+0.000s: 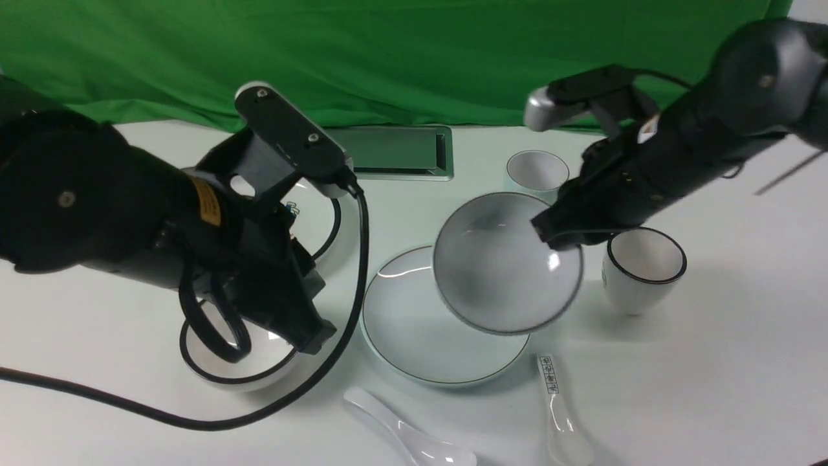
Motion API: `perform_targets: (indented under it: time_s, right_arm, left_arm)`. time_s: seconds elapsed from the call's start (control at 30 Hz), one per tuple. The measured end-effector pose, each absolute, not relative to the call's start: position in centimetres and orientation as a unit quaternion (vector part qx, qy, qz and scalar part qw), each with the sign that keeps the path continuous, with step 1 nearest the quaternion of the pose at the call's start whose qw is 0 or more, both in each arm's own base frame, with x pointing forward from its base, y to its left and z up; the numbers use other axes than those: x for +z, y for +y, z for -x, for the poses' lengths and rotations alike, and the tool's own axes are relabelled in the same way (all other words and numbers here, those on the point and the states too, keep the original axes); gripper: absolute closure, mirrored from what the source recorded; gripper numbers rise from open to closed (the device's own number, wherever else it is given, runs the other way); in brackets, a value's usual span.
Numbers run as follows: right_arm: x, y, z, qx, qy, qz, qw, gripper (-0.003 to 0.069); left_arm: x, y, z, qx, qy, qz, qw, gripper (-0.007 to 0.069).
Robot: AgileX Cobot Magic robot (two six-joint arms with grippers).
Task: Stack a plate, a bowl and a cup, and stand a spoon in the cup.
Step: Use the right arm to put the blue rice bowl into the blue large plate in the middle, then use the right arm to grab a blue teacup
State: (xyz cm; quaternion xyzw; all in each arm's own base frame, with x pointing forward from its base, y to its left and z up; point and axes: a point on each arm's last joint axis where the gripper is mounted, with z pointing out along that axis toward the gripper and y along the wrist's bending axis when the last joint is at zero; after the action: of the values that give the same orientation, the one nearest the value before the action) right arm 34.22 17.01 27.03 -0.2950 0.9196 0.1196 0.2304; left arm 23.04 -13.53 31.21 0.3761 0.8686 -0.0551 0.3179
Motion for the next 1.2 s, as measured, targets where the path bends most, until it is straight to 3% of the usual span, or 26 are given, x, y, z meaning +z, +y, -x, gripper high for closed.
perform_targets:
  time_s: [0.27, 0.5, 0.57, 0.7, 0.77, 0.8, 0.87, 1.0, 1.1, 1.2]
  right_arm:
    - [21.9, 20.7, -38.2, 0.122, 0.926, 0.3, 0.193, 0.059]
    - [20.0, 21.2, -38.5, 0.124, 0.932, 0.297, 0.167, 0.057]
    - [19.9, 21.2, -38.5, 0.123, 0.932, 0.296, 0.166, 0.0535]
    - [20.1, 21.2, -38.5, 0.12, 0.933, 0.3, 0.159, 0.0386]
    - [21.6, 21.2, -38.8, 0.111, 0.929, 0.317, 0.158, 0.0251]
    - [21.8, 21.2, -38.9, 0.109, 0.928, 0.318, 0.158, 0.0251]
    - [24.7, 21.0, -39.5, 0.078, 0.918, 0.349, 0.173, 0.0175]
    - [29.9, 20.0, -41.0, 0.02, 0.907, 0.344, 0.242, 0.0145]
    - [32.4, 18.3, -42.5, 0.01, 0.906, 0.297, 0.301, 0.014]
    - [32.8, 16.3, -43.8, 0.007, 0.911, 0.255, 0.325, 0.0139]
  left_arm:
    - [31.2, -13.5, -23.0, -0.055, 0.87, -0.377, 0.314, 0.0654]
    - [31.2, -13.5, -23.0, -0.055, 0.87, -0.377, 0.314, 0.0654]
    - [31.2, -13.5, -23.0, -0.055, 0.87, -0.377, 0.314, 0.0654]
    - [31.2, -13.5, -23.0, -0.055, 0.87, -0.377, 0.314, 0.0654]
    - [31.2, -13.5, -23.0, -0.053, 0.869, -0.377, 0.314, 0.0654]
    - [31.2, -13.5, -23.0, -0.053, 0.869, -0.377, 0.315, 0.0654]
    - [31.2, -13.5, -23.1, -0.051, 0.867, -0.378, 0.319, 0.0654]
    - [31.4, -13.5, -23.3, -0.049, 0.863, -0.378, 0.331, 0.0654]
    - [31.4, -13.5, -23.4, -0.045, 0.86, -0.379, 0.338, 0.0654]
    - [31.6, -13.6, -23.6, -0.044, 0.855, -0.378, 0.352, 0.0654]
